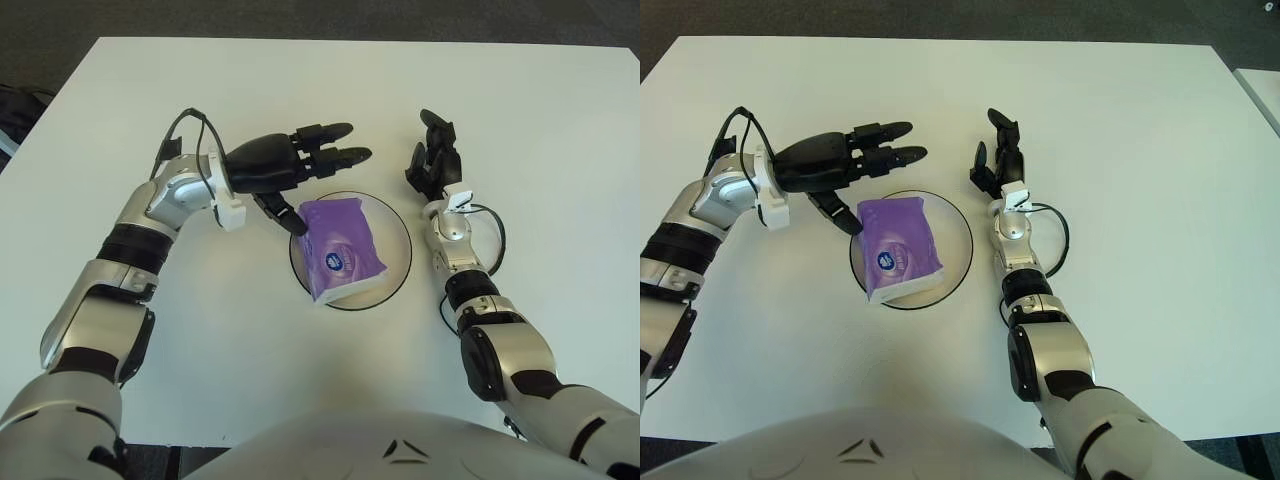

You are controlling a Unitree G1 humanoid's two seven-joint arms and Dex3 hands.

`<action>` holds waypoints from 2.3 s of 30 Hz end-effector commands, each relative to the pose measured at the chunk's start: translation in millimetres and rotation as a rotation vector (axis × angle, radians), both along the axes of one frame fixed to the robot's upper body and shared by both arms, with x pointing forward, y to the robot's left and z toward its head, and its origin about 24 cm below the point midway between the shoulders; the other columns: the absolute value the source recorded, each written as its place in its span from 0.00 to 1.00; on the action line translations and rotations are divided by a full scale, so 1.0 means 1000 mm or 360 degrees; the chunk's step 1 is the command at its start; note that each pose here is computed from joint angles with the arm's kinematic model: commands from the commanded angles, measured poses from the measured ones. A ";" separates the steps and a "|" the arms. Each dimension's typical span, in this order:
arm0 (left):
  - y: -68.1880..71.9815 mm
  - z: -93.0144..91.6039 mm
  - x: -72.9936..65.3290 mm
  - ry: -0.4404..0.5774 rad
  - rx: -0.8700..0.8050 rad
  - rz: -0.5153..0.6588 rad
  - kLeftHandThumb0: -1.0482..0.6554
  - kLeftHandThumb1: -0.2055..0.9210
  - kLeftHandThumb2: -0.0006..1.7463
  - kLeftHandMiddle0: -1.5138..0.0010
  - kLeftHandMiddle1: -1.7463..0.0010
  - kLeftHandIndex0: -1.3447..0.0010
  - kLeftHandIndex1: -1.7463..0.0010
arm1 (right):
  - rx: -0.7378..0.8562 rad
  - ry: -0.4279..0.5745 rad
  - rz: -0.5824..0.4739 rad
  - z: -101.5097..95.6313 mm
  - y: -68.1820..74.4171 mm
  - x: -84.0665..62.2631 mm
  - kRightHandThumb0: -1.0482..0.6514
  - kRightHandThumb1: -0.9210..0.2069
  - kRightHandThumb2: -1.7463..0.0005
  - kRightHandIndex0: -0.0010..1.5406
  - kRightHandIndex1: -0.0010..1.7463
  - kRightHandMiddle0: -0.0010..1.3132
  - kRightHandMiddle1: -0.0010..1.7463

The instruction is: Put the tissue paper into the plate.

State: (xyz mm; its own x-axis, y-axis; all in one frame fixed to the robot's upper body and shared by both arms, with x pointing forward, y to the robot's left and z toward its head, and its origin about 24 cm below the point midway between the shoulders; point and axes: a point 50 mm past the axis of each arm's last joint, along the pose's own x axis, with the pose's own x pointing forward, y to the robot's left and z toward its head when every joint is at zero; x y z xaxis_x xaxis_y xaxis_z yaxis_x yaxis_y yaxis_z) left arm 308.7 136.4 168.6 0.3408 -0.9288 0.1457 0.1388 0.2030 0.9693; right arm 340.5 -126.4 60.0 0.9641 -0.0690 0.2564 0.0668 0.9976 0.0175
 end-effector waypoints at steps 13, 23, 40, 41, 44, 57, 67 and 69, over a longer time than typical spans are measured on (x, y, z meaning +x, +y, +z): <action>0.020 0.003 0.031 0.0670 -0.0402 0.0022 0.09 1.00 0.52 1.00 1.00 1.00 1.00 | 0.0124 0.0544 -0.0015 -0.078 0.000 -0.042 0.19 0.00 0.51 0.22 0.01 0.00 0.40; 0.030 -0.013 0.033 0.0771 -0.0657 0.0133 0.14 1.00 0.58 1.00 1.00 1.00 1.00 | 0.0130 0.0535 -0.0013 -0.079 -0.001 -0.044 0.20 0.00 0.51 0.23 0.01 0.00 0.42; 0.037 -0.053 0.044 0.0957 -0.1208 0.0546 0.01 1.00 0.71 1.00 1.00 0.99 0.99 | 0.0129 0.0540 -0.0014 -0.080 -0.002 -0.046 0.20 0.00 0.51 0.23 0.01 0.00 0.43; 0.037 -0.054 0.044 0.0970 -0.1232 0.0555 0.01 1.00 0.71 1.00 1.00 0.99 0.99 | 0.0128 0.0540 -0.0014 -0.080 -0.002 -0.046 0.20 0.00 0.51 0.23 0.01 0.00 0.44; 0.036 -0.059 0.044 0.1017 -0.1327 0.0594 0.01 1.00 0.71 0.99 1.00 0.98 0.99 | 0.0124 0.0542 -0.0011 -0.080 -0.003 -0.046 0.20 0.00 0.51 0.23 0.01 0.00 0.44; 0.029 -0.095 0.036 0.1131 -0.1605 0.0943 0.06 1.00 0.69 0.96 0.99 0.98 0.93 | 0.0105 0.0537 -0.0011 -0.079 -0.003 -0.046 0.22 0.00 0.50 0.23 0.00 0.00 0.41; 0.022 -0.124 0.026 0.1129 -0.1663 0.1279 0.13 1.00 0.65 0.97 1.00 1.00 0.84 | 0.0105 0.0552 -0.0024 -0.080 -0.005 -0.046 0.22 0.00 0.50 0.24 0.01 0.00 0.42; 0.020 -0.128 0.025 0.1133 -0.1669 0.1318 0.13 1.00 0.64 0.97 1.00 1.00 0.83 | 0.0103 0.0556 -0.0026 -0.080 -0.005 -0.046 0.21 0.00 0.50 0.24 0.01 0.00 0.42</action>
